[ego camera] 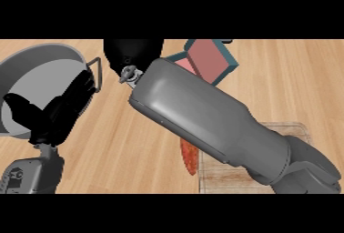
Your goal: Pick the tomato from the cutting board and place it in the cardboard box
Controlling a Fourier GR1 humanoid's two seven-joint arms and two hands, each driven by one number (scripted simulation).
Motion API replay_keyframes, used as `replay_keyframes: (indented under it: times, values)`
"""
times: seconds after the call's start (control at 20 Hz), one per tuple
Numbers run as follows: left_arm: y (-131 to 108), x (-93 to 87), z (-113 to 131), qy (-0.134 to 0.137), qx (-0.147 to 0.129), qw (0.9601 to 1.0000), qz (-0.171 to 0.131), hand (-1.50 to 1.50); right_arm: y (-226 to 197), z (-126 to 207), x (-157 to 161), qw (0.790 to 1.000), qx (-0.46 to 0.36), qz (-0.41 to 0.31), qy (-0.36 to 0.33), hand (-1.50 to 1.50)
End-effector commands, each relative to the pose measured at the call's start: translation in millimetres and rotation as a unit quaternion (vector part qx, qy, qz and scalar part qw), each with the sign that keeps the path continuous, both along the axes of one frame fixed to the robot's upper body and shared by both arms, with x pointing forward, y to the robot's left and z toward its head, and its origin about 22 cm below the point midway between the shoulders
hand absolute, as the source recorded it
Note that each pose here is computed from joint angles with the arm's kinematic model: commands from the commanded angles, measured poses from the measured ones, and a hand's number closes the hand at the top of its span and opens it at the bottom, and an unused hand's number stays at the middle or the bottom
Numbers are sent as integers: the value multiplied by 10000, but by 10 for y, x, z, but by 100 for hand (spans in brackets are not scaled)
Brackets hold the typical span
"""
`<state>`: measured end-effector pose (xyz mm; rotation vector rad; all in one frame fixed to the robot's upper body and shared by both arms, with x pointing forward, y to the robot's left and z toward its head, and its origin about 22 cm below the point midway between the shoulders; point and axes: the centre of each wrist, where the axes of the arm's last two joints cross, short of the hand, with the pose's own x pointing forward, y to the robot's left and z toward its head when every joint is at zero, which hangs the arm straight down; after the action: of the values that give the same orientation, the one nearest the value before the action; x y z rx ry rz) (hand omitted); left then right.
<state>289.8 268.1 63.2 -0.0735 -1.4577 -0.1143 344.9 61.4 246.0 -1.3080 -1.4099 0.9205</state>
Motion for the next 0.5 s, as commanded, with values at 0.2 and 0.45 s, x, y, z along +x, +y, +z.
replay_keyframes:
  times: [0.2, 0.45]
  values:
    - [73, -68, -10, -4, 46, 9998, 192, 0, 167, 400, 104, 9899, 445, -1299, -355, 150]
    - [220, -66, -5, 14, -1, 9996, 300, 0, 138, 282, 238, 9897, 303, -1379, -226, 150]
